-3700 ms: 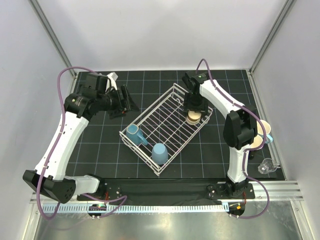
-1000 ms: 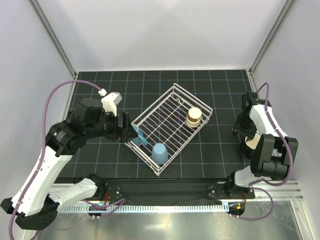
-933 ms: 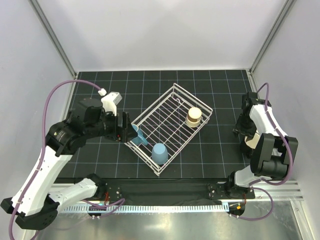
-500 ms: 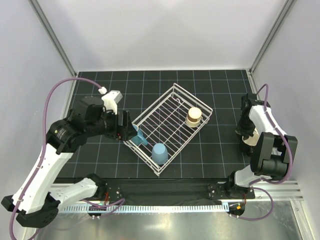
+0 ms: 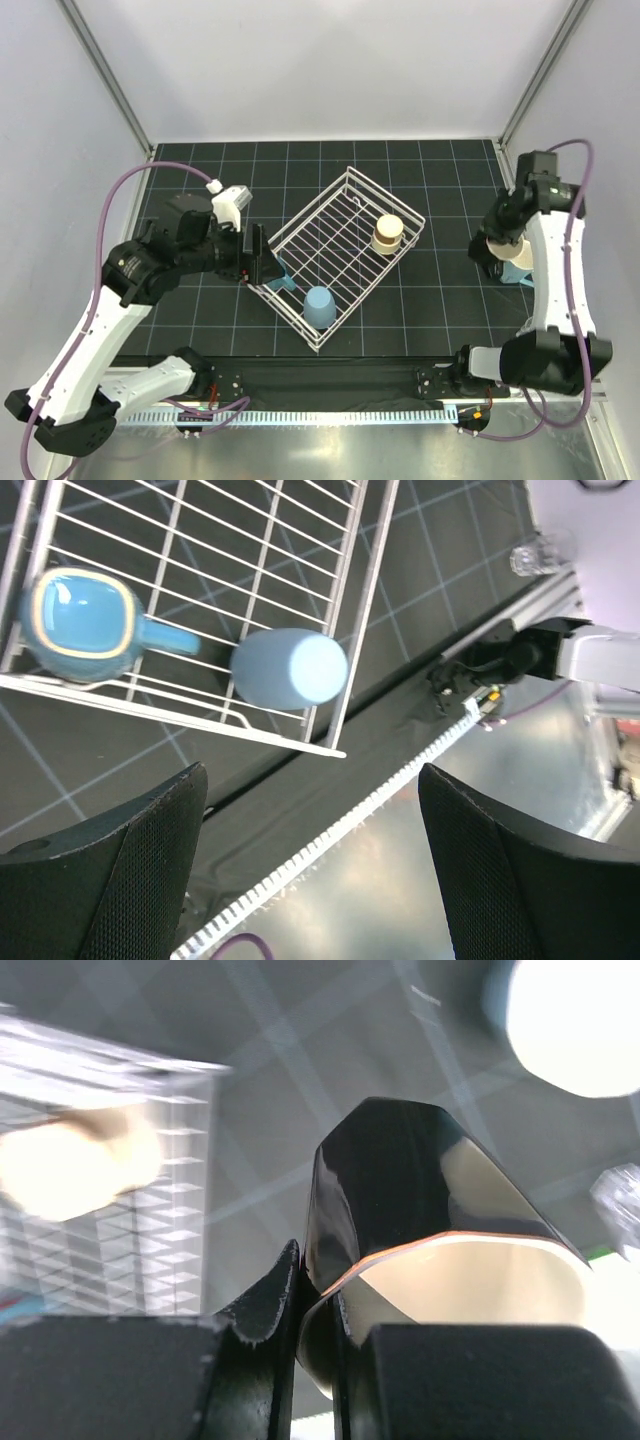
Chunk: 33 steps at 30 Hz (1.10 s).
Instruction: Load the cups into the dish rack
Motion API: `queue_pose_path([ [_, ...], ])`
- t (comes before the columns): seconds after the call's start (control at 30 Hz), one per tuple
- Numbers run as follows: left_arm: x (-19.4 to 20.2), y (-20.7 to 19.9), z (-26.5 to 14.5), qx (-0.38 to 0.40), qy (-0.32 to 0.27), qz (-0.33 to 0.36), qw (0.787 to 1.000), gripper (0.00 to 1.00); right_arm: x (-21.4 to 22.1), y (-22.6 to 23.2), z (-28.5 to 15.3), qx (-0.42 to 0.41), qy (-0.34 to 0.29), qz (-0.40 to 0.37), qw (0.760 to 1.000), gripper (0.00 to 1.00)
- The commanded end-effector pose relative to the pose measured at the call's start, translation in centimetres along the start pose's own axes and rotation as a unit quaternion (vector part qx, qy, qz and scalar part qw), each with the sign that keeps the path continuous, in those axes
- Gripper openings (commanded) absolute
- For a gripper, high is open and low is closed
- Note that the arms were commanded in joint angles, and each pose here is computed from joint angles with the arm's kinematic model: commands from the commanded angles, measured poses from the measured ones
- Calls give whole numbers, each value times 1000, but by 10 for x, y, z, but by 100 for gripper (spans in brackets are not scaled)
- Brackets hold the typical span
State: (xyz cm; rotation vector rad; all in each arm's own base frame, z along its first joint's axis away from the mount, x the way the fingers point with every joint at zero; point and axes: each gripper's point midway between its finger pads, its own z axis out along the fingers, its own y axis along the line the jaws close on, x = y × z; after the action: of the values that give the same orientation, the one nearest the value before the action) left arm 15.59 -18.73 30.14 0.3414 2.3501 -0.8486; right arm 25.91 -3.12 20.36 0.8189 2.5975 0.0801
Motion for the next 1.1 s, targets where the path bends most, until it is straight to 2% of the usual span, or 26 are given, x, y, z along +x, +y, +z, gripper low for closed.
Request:
queue_pose_path([
  [0.0,-9,-26,1,64,-12,-12,998,83,2,56,-76,-175,-28,9,984,4],
  [0.07,-14,-35,1,83,-13,-24,996,84,1,80,-102,-248,-40,21,968,4],
  [0.17,-26,-50,1,115,-30,-43,992,84,1,120,-142,-375,-26,43,926,4],
  [0.2,-34,-60,2,143,-42,-54,987,86,0,141,-168,-449,-12,56,892,4],
  [0.23,-43,-68,-3,164,-62,-42,984,86,-1,149,-180,-485,-28,25,873,4],
  [0.27,-48,-74,0,181,-69,-74,978,86,-3,160,-196,-519,-11,56,853,4],
  [0.3,-56,-81,-2,198,-84,-84,973,88,-11,171,-221,-567,-36,38,822,4],
  [0.33,-76,-96,-8,234,-120,-85,961,88,-4,179,-231,-594,-13,30,804,4],
  [0.37,-83,-104,-10,259,-127,-93,953,88,-5,184,-244,-613,7,47,789,4],
  [0.4,-88,-109,-5,274,-120,-126,946,88,-8,190,-258,-636,-8,24,771,4],
  [0.47,-105,-118,-7,293,-141,-134,936,87,-4,196,-276,-658,-1,4,753,4],
  [0.57,-120,-129,-11,299,-155,-125,933,86,0,205,-296,-680,-5,-16,733,4],
  [0.6,-126,-130,-13,293,-172,-123,932,86,6,210,-307,-694,1,-22,719,4],
  [0.67,-128,-143,-19,302,-184,-103,930,87,15,216,-314,-712,17,-21,702,4],
  [0.7,-131,-145,-19,299,-197,-99,929,87,20,221,-330,-736,22,-19,677,4],
  [0.8,-127,-163,-18,308,-198,-79,927,87,28,228,-337,-756,37,-15,653,4],
  [1.07,-130,-186,9,294,-224,-70,927,87,43,232,-351,-769,62,-9,636,4],
])
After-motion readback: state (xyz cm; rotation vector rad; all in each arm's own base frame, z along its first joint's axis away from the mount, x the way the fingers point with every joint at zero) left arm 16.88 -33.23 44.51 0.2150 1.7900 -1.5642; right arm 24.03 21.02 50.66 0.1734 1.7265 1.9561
